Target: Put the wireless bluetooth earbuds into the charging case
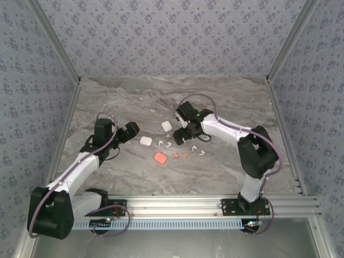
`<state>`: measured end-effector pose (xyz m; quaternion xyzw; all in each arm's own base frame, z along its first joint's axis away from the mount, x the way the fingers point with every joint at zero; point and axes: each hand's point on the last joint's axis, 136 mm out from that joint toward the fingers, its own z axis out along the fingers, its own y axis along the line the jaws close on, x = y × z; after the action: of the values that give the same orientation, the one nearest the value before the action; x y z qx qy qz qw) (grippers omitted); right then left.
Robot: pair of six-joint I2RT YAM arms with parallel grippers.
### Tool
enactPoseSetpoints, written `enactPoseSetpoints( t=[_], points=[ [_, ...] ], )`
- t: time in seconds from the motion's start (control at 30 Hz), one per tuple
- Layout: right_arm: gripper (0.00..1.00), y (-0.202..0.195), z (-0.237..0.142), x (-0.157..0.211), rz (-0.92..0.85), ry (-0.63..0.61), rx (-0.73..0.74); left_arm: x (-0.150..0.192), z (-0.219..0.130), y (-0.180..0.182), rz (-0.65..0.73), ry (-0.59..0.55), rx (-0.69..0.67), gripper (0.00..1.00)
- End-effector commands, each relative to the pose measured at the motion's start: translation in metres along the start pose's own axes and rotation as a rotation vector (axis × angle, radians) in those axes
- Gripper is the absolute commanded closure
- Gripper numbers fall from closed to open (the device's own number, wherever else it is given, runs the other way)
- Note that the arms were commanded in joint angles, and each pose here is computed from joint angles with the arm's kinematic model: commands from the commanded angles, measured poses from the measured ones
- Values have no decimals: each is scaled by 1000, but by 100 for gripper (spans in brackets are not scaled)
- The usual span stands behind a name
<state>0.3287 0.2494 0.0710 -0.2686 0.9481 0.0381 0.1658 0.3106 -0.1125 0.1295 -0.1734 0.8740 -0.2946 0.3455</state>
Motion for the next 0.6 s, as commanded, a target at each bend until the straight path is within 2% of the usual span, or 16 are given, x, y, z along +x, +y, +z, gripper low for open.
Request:
enactPoseSetpoints(
  t=[0.0, 0.2, 0.57],
  points=[
    [7, 0, 12, 5, -58, 72, 31, -5, -4, -11, 3, -15, 33, 1],
    [13, 4, 35, 7, -79, 127, 20, -5, -6, -10, 14, -12, 22, 1],
    [33, 9, 52, 18, -90, 177, -4, -4, -7, -7, 10, -7, 9, 1]
  ],
)
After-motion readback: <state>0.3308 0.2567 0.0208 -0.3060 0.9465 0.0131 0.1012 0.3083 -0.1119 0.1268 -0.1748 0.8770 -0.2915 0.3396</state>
